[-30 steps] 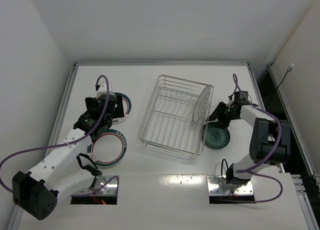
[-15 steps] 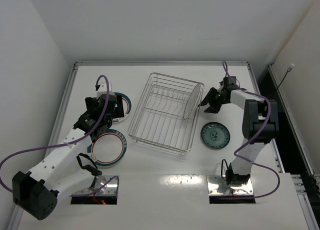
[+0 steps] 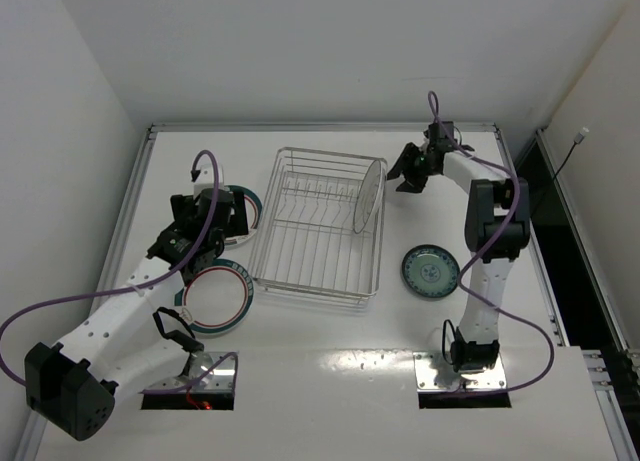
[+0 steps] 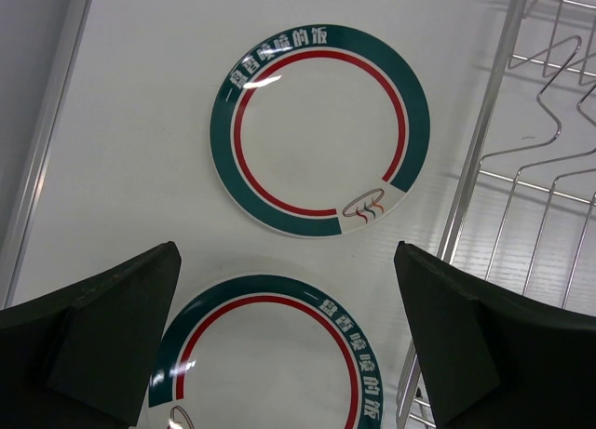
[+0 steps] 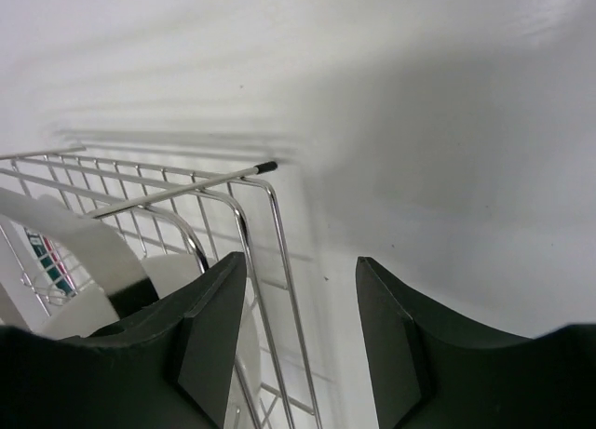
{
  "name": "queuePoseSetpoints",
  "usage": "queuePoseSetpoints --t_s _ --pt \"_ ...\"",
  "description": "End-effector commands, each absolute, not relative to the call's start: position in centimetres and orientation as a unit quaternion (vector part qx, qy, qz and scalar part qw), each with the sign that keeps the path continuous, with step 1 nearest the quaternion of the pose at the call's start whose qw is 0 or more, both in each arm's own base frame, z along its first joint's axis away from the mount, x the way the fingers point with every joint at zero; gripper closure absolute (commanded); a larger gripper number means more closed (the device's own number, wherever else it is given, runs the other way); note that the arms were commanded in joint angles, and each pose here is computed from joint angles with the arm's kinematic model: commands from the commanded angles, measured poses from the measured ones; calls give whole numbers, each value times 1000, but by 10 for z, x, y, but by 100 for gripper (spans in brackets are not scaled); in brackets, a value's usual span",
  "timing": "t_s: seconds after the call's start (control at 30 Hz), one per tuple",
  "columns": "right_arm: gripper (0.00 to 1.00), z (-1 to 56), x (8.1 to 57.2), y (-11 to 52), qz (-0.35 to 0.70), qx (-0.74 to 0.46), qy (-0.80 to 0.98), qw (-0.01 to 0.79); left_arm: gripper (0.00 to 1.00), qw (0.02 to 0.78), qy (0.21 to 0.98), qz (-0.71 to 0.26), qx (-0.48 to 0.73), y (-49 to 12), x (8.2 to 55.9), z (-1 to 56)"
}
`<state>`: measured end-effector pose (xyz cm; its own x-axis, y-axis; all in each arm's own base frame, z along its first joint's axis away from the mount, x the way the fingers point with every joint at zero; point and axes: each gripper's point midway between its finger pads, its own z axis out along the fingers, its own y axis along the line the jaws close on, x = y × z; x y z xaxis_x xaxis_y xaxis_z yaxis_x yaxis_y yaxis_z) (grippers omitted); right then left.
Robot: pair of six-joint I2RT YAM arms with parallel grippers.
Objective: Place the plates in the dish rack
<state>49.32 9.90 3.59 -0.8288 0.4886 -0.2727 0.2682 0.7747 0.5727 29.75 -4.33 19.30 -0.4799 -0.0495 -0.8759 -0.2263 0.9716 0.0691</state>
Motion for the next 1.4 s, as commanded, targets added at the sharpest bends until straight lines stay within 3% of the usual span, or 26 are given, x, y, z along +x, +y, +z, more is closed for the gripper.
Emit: queuePoseSetpoints --t_s 0.0,0.17,0.33,0.4,0.53,0.77,0.83,0.97,1.27,1.37 --pt "52 73 508 112 293 190 907 235 0 518 846 79 -94 -44 305 204" --pt "49 82 436 75 217 225 914 258 0 518 846 79 -94 -44 305 204" --pt "51 60 315 40 202 313 894 248 0 514 850 78 -91 -46 305 201" --pt "53 80 298 27 194 328 881 280 0 510 853 75 -87 -48 306 198" --pt "53 86 269 8 142 342 889 268 0 506 855 80 -82 -48 307 195" --pt "53 62 237 -55 33 413 879 236 0 507 854 85 -85 -46 307 196" --pt "53 38 231 -51 67 429 880 191 0 507 854 85 -85 -46 307 196" --pt "54 18 233 -41 139 448 866 172 0 507 854 85 -85 -46 307 196" --pt "50 -7 224 -18 182 445 869 118 0 507 853 84 -85 -46 307 196" --pt "56 -18 219 -7 208 445 866 96 0 508 852 88 -87 -43 305 198"
